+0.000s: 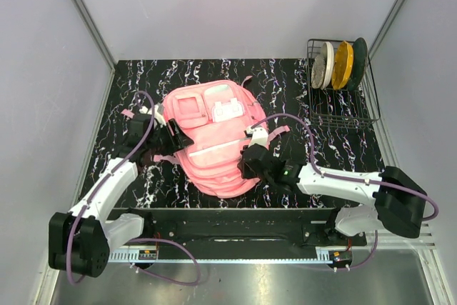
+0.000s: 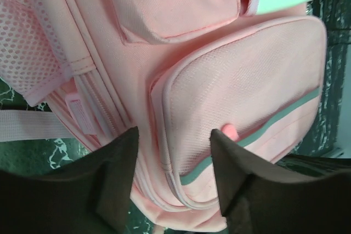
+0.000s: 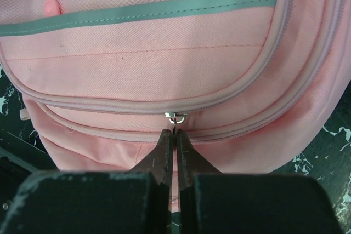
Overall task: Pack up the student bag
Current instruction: Zip the student bag at the center of the board.
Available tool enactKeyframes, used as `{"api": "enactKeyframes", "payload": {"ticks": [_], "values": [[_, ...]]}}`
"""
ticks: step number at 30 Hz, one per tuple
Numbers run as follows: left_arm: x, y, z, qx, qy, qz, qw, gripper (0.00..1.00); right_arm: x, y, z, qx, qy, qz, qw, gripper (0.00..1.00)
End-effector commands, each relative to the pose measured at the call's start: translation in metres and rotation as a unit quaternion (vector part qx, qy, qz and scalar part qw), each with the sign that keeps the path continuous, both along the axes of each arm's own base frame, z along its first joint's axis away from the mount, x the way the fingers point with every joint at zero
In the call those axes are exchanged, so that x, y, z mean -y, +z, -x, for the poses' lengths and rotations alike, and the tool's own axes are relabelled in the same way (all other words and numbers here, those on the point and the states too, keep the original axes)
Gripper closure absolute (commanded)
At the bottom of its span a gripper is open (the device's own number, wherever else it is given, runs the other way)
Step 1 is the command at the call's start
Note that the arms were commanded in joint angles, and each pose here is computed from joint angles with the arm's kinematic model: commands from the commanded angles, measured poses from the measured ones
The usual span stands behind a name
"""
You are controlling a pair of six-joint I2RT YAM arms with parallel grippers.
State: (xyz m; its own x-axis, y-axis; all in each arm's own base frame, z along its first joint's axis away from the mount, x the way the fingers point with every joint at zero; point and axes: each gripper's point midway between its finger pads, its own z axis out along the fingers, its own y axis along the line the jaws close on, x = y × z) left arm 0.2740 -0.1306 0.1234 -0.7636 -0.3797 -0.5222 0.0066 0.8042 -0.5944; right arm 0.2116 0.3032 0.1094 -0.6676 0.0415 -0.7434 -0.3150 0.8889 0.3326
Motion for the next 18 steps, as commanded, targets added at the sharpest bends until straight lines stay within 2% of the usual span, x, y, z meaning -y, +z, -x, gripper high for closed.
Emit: {"api": "enactKeyframes", "payload": {"ticks": [1, 4, 7, 11, 15, 18], "values": [[0.001, 0.042, -0.01, 0.069, -0.004, 0.011, 0.998, 0.38, -0.018, 0.009, -0.004, -0.001, 0.014, -0.025, 1.0, 1.0], [-0.005, 0.035, -0.002, 0.066, 0.01, 0.005, 0.998, 0.37, -0.02, 0.009, -0.003, -0.002, 0.019, -0.027, 0.999, 1.0], [-0.011, 0.027, 0.008, 0.056, 0.024, -0.002, 0.998, 0.32, -0.021, 0.009, -0.002, 0.0, 0.027, -0.027, 0.999, 1.0], [-0.019, 0.032, 0.019, 0.063, 0.043, -0.008, 0.997, 0.2, -0.019, 0.012, -0.002, 0.002, 0.026, -0.029, 0.999, 1.0], [-0.022, 0.035, 0.026, 0.065, 0.048, -0.011, 0.997, 0.02, -0.018, 0.014, -0.004, 0.003, 0.021, -0.033, 0.999, 1.0], [-0.019, 0.034, 0.031, 0.062, 0.042, -0.002, 0.997, 0.01, -0.017, 0.015, -0.005, 0.003, 0.02, -0.034, 0.999, 1.0]]}}
